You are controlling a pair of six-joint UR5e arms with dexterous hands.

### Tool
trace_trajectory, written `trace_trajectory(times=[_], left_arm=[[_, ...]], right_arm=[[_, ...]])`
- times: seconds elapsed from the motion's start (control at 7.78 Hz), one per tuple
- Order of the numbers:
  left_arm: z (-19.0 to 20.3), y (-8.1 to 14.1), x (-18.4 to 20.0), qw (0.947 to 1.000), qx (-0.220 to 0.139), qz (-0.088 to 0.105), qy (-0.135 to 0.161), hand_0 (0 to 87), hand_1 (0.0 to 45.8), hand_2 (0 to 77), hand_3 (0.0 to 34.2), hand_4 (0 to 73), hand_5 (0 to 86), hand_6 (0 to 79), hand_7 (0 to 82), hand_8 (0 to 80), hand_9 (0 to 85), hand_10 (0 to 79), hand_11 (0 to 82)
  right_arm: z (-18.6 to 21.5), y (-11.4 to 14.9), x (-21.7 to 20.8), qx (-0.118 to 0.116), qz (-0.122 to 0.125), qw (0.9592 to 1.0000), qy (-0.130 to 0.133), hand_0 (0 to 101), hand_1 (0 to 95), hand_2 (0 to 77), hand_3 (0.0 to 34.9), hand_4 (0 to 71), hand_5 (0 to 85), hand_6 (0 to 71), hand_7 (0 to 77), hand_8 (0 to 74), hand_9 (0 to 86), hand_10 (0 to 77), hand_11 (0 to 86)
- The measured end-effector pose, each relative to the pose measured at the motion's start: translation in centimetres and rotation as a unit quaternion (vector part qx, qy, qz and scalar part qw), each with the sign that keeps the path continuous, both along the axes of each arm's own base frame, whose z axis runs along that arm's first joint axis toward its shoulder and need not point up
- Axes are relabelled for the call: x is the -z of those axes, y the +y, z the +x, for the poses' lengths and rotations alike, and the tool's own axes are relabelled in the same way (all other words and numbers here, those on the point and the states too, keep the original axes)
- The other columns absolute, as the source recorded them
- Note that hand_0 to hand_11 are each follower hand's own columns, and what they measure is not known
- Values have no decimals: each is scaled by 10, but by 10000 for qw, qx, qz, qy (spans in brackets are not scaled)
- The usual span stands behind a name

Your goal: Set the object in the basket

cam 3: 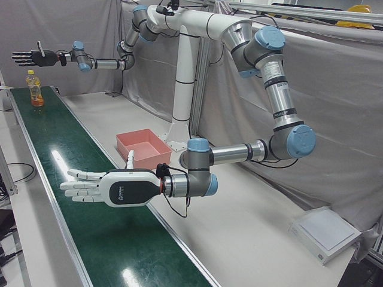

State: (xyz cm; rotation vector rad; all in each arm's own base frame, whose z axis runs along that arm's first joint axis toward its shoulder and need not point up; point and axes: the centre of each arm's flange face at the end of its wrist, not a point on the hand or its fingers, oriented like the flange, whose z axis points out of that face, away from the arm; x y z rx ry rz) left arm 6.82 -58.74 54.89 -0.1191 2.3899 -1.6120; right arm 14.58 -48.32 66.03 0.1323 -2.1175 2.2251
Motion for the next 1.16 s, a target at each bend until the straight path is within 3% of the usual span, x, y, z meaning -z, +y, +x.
trace_trajectory(times=[1.16], left_arm=[[0,0,0,10000,5,1,-7,594,44,0,3,104,142,22,5,44,49,44,93]], right_arm=[[0,0,0,0,0,10000,0,3,0,5,0,0,0,0,5,0,0,0,0]])
